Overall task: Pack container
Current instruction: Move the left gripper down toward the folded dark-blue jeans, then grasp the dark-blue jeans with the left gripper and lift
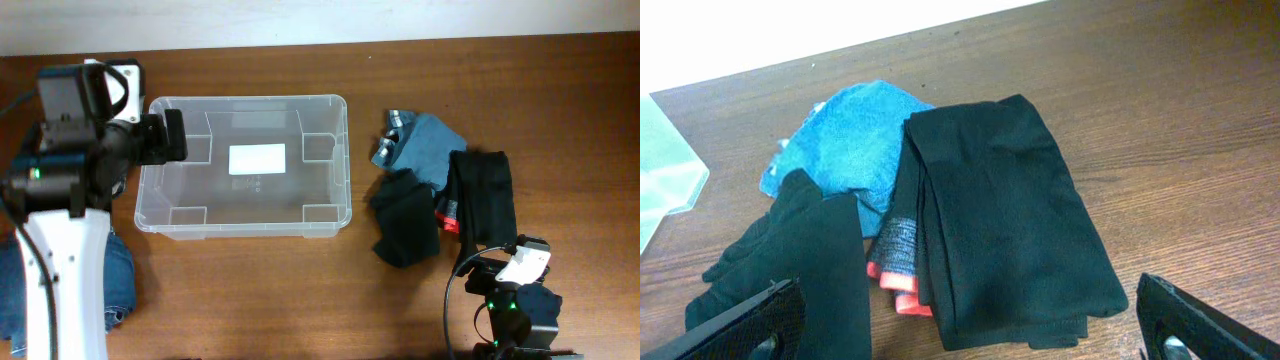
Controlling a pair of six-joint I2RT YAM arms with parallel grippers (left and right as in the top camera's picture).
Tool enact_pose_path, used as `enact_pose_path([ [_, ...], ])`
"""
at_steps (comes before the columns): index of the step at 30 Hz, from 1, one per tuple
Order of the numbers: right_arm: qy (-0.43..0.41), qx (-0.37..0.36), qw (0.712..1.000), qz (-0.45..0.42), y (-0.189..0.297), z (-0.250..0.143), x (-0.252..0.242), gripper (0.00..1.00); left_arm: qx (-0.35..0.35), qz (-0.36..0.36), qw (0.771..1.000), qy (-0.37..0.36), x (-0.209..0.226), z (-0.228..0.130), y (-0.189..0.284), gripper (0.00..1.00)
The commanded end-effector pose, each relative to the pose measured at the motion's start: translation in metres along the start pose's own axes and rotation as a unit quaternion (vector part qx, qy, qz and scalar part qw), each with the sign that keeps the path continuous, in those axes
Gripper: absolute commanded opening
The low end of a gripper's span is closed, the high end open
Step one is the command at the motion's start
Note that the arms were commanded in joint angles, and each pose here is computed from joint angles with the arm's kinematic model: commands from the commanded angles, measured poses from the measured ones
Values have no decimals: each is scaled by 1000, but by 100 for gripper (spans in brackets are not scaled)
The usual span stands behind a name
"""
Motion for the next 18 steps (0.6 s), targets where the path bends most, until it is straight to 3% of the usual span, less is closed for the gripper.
enact_pose_path([
  [1, -5, 0, 1000, -1, 0, -2, 0, 98, 17, 70, 997, 28, 21, -1, 3, 100],
  [3, -5, 0, 1000, -1, 0, -2, 0, 98, 24, 171, 978, 119, 58, -10, 9, 100],
  [7, -5, 0, 1000, -1, 0, -2, 0, 98, 51, 240, 941, 235, 120, -29, 22, 100],
  [9, -5, 0, 1000, -1, 0, -2, 0, 98, 58, 249, 924, 284, 152, -38, 27, 99],
  [14, -5, 0, 1000, -1, 0, -2, 0, 98, 89, 187, 912, 353, 223, -64, 26, 99],
  [18, -5, 0, 1000, 0, 0, -2, 0, 98, 120, 201, 888, 397, 273, -91, 15, 96],
])
Point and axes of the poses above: each gripper's point midway between its finger pads, its own y axis back along the fingers, its own x axis along the line the jaws close on, z = x × y, the point moved 6 cm from there along y, back along the fingers, and after that the axes turned 10 degrees about y, right-handed, at the moved point
